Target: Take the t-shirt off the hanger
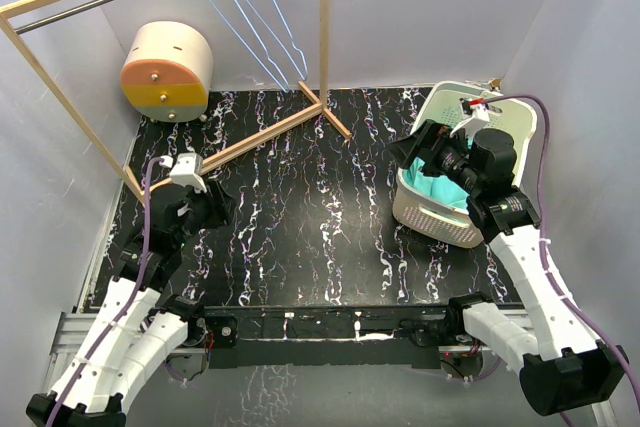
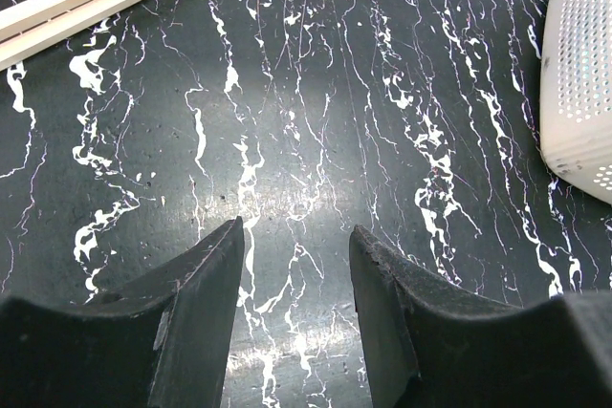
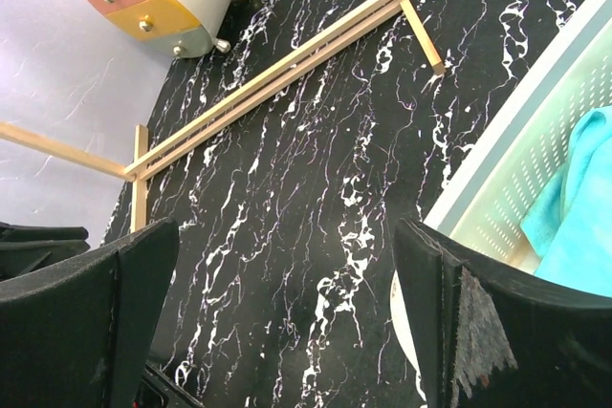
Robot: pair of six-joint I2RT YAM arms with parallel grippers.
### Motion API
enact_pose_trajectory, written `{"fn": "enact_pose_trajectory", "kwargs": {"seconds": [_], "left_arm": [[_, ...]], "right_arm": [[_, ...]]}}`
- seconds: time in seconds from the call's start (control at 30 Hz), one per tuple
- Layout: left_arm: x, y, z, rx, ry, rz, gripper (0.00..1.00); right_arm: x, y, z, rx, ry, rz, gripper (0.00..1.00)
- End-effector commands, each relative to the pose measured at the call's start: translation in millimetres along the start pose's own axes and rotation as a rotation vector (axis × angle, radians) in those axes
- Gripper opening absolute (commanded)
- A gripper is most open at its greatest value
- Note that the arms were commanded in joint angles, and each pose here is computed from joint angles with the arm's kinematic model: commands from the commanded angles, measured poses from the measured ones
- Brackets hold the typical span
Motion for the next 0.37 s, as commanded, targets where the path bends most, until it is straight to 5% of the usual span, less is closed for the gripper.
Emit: {"fn": "enact_pose_trajectory", "kwargs": {"seconds": [0.0, 0.33], "left_arm": [[-0.9, 0.0, 0.1, -0.002, -0.006, -0.001, 0.47], [-1.6, -0.4, 0.4, -0.001, -0.005, -0.003, 0.47]], "right_arm": [[-9.0, 13.0, 20.5, -0.033, -0.109, 0.064, 0.98], [-16.2, 22.7, 25.7, -0.038, -0.127, 0.114, 0.98]]}}
Point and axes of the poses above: each gripper's point midway between its finger pads, its own x axis out along the fingers, its own y axis along the line the jaws close on, z = x × y, the point moved 5 cm from there along -x, back along the fingers, and after that the axes turned 10 degrees about -x, right-handed, at the moved point
